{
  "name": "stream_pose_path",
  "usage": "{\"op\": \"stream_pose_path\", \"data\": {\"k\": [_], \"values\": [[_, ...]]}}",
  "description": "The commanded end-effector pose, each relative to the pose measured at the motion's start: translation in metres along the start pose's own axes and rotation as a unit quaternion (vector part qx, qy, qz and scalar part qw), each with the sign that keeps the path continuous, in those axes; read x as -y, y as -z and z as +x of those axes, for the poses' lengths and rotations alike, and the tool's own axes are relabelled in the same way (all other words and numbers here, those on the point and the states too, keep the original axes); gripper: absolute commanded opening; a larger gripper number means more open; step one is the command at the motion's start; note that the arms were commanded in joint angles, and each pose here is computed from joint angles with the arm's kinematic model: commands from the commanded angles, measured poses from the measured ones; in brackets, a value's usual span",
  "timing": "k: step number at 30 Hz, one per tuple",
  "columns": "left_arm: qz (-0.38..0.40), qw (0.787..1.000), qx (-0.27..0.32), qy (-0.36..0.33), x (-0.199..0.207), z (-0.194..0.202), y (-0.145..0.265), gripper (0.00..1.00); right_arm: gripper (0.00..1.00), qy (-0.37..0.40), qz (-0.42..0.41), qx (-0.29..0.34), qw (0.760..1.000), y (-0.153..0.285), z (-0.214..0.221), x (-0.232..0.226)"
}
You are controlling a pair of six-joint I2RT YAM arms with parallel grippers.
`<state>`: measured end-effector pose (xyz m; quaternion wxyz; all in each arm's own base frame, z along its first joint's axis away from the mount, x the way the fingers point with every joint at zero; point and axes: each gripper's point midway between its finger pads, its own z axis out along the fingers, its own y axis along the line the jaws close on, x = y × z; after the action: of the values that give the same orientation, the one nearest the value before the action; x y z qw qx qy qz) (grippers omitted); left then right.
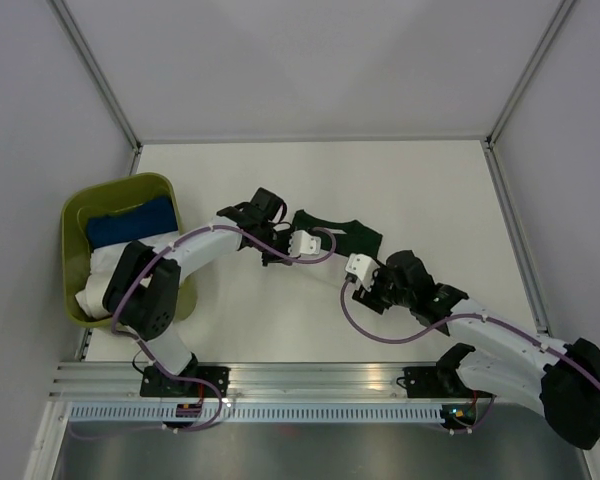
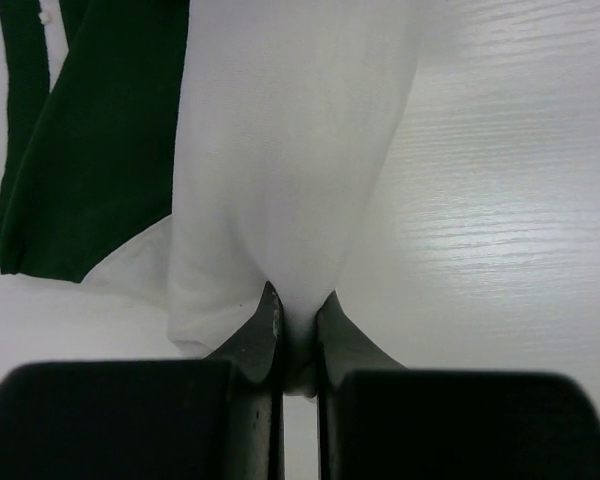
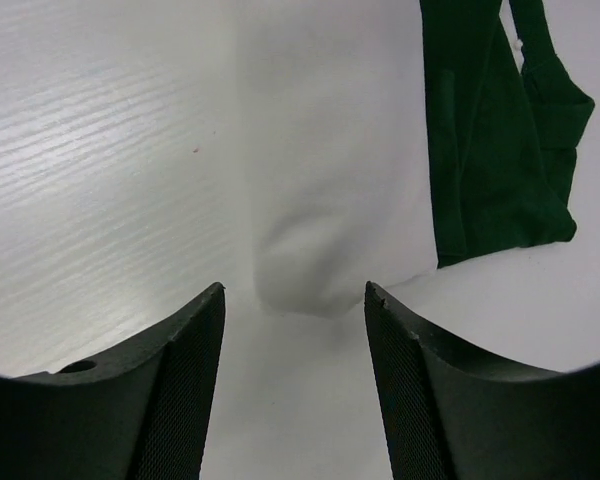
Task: Roll the t-shirts
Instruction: Roll the tshirt
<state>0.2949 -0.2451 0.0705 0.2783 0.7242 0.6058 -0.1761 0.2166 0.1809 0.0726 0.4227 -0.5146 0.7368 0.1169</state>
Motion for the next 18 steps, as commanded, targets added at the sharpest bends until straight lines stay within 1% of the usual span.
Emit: {"op": "stream_pose_path", "data": {"k": [1, 3, 5, 6, 8, 9, 10, 11, 12, 13, 14, 15, 16, 17, 18], "values": [[0.028, 0.999, 0.030, 0.015, 0.007, -0.015, 0.000, 0.02, 0.64, 0.053, 0.027, 0.023, 0.998, -0.013, -0.020, 0.014], [0.026, 0.999, 0.023, 0.014, 0.006, -0.012, -0.001, 0.02, 0.64, 0.054, 0.025, 0.027, 0.998, -0.023, -0.023, 0.013], [0.027, 0.999, 0.018, 0.014, 0.007, -0.010, -0.001, 0.02, 0.64, 0.045, 0.026, 0.018, 0.999, -0.030, -0.020, 0.012], [0.027, 0.999, 0.015, 0.013, 0.007, -0.008, -0.001, 0.02, 0.64, 0.038, 0.024, -0.007, 0.999, -0.037, -0.008, 0.011], [0.033, 0.999, 0.011, 0.013, 0.011, -0.007, 0.000, 0.02, 0.58, 0.022, 0.027, -0.034, 0.999, -0.043, 0.002, 0.011], [0.037, 0.999, 0.009, 0.013, 0.013, -0.005, 0.001, 0.02, 0.53, 0.014, 0.023, -0.062, 0.998, -0.046, 0.015, 0.009], [0.042, 0.999, 0.006, 0.014, 0.016, -0.004, 0.003, 0.02, 0.45, 0.007, 0.026, -0.068, 0.997, -0.046, 0.014, 0.010], [0.058, 0.998, 0.000, 0.014, 0.024, 0.000, 0.006, 0.02, 0.23, 0.002, 0.023, -0.066, 0.998, -0.046, 0.012, 0.010], [0.069, 0.997, 0.001, 0.021, 0.029, 0.002, 0.010, 0.02, 0.13, -0.003, -0.002, -0.071, 0.997, -0.041, 0.013, 0.000], [0.081, 0.996, 0.002, 0.026, 0.034, 0.004, 0.014, 0.02, 0.05, -0.005, -0.018, -0.054, 0.998, -0.039, 0.000, -0.003], [0.115, 0.993, -0.005, 0.030, 0.049, 0.008, 0.023, 0.02, 0.02, -0.015, -0.044, -0.059, 0.997, -0.032, -0.001, -0.012], [0.135, 0.990, 0.005, 0.041, 0.057, 0.008, 0.030, 0.02, 0.01, -0.018, -0.060, -0.040, 0.997, -0.025, -0.015, -0.016], [0.158, 0.986, 0.006, 0.048, 0.066, 0.009, 0.034, 0.02, 0.01, -0.025, -0.109, -0.006, 0.994, -0.020, -0.039, -0.029], [0.180, 0.983, 0.010, 0.039, 0.072, 0.008, 0.042, 0.02, 0.01, -0.047, -0.140, -0.012, 0.989, -0.012, -0.041, -0.041], [0.225, 0.972, 0.010, 0.066, 0.094, 0.008, 0.054, 0.02, 0.01, -0.057, -0.170, -0.004, 0.984, -0.007, -0.047, -0.051]]}}
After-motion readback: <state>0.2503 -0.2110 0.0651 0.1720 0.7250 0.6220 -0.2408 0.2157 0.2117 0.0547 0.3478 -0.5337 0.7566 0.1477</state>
